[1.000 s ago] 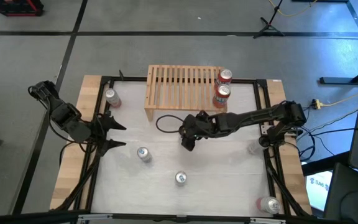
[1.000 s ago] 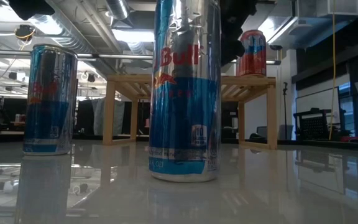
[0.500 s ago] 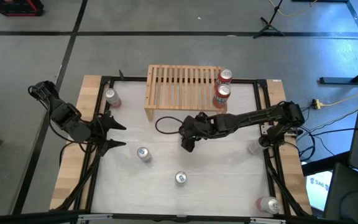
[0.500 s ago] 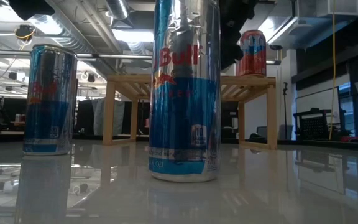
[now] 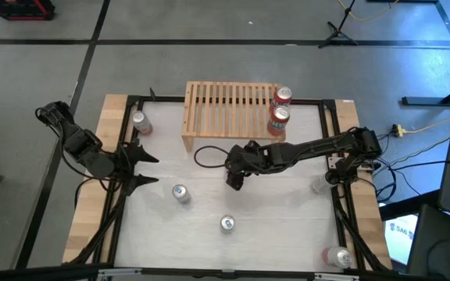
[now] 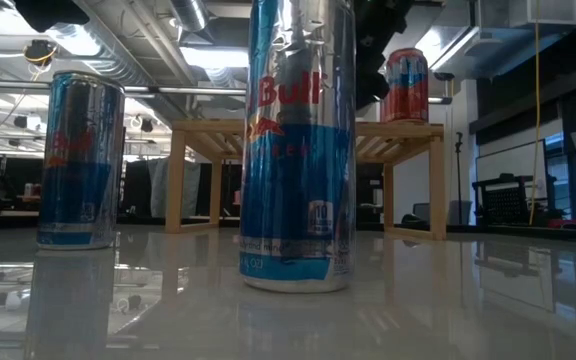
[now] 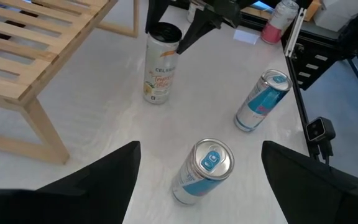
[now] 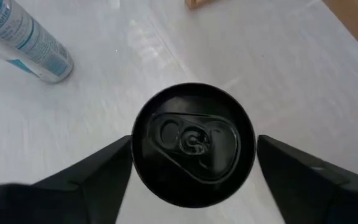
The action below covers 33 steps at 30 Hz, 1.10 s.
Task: Place canned beverage on shelf
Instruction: Put the left white yellow soda can on the shelf
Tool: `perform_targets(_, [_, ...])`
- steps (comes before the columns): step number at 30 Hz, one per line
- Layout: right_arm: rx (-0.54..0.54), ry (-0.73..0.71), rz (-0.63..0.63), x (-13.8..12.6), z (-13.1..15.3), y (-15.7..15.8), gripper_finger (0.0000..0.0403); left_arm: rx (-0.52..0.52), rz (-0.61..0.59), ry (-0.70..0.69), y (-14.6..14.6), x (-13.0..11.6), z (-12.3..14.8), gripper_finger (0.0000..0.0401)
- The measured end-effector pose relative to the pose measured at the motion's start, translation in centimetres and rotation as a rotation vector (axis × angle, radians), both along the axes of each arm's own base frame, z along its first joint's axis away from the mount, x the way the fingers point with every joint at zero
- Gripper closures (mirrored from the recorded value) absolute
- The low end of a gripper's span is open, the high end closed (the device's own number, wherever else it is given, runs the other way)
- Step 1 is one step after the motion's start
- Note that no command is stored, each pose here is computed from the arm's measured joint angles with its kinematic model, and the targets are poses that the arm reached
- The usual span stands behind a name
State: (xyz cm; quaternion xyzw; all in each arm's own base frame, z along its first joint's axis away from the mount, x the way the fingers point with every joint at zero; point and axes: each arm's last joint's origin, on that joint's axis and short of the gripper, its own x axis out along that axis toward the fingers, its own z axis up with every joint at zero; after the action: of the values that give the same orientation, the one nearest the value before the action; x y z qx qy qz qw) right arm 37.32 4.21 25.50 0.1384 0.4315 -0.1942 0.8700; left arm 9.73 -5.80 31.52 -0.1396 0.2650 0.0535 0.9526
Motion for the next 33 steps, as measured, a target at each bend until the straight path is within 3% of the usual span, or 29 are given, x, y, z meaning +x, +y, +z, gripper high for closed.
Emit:
perform_targets(7, [-0.014, 0.002, 0.022, 0.0, 0.0, 0.1, 0.0183, 0.000, 0.000, 0.000, 0.0, 0.0, 0.0, 0.0077])
perform_targets(19, [0.036, -0.023, 0.061, 0.4, 1.6, 0.3, 0.0179, 0.000, 0.000, 0.000, 0.0, 0.0, 0.0, 0.0077])
perform_targets(26, [0.040, -0.080, 0.130, 0.8, 5.9, 0.5, 0.0182, 0.001, 0.000, 0.000, 0.0, 0.0, 0.0, 0.0077])
perform_targets(33, [0.017, -0.141, 0.194, -0.1, 12.4, 0.4, 0.0180, 0.001, 0.000, 0.000, 0.0, 0.0, 0.0, 0.0077])
